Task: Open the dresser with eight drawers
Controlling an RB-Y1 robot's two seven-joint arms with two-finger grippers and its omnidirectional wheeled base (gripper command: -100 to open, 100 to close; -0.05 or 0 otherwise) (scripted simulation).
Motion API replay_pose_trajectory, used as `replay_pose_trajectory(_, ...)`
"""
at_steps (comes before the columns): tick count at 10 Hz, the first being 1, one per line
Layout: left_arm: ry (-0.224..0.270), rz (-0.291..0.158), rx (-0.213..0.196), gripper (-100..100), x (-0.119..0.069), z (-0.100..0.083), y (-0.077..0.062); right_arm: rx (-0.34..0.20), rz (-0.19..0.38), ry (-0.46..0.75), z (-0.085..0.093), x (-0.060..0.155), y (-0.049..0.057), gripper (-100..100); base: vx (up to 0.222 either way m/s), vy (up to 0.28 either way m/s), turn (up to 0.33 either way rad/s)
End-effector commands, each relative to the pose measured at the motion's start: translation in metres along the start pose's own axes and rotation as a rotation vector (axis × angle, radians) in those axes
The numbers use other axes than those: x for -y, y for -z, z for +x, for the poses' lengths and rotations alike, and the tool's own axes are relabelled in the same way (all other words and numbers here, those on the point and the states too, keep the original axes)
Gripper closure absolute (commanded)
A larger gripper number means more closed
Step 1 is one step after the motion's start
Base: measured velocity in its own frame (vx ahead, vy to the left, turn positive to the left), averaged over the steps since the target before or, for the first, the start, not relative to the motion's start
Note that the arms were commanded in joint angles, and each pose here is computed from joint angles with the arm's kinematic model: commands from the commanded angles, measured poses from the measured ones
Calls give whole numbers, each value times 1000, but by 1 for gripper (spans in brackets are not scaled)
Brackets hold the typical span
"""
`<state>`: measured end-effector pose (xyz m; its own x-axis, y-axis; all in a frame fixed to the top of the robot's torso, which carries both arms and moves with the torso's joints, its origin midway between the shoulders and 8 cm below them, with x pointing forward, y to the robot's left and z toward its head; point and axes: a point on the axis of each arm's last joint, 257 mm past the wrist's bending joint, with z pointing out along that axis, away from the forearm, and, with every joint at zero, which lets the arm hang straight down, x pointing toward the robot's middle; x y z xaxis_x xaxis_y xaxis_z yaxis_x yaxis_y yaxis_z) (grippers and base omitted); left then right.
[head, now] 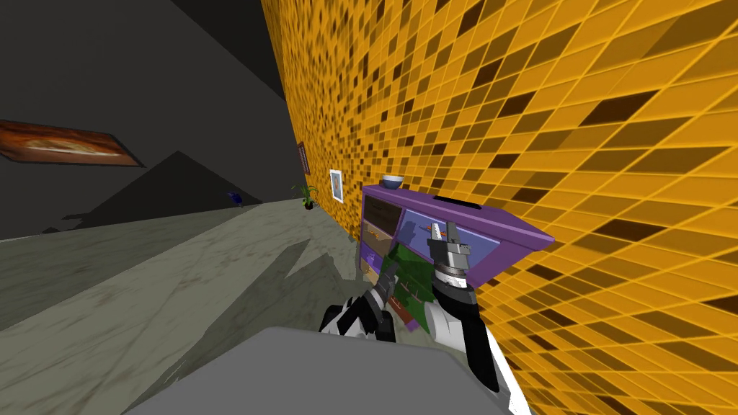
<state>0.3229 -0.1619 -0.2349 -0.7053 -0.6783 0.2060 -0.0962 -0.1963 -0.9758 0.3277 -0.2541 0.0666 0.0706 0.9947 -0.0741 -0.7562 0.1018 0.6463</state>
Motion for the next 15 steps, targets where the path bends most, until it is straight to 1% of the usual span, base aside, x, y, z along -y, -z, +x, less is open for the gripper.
replay_pose_trajectory(1, 46, 23, -23, -100, 12, 26, 2, 0, 0, 0, 0, 0, 0, 0, 0, 0, 0)
replay_pose_trajectory(5, 46, 23, -23, -100, 12, 26, 2, 0, 0, 0, 0, 0, 0, 0, 0, 0, 0)
replay_pose_trajectory(6, 9, 0, -30, -100, 7, 24, -3, 0, 0, 0, 0, 0, 0, 0, 30, 27, 173)
replay_pose_trajectory(7, 11, -5, -45, -100, 9, 35, -4, 0, 0, 0, 0, 0, 0, 0, 44, 44, 231)
replay_pose_trajectory(15, 11, -5, -45, -100, 9, 35, -4, 0, 0, 0, 0, 0, 0, 0, 4, 5, 2)
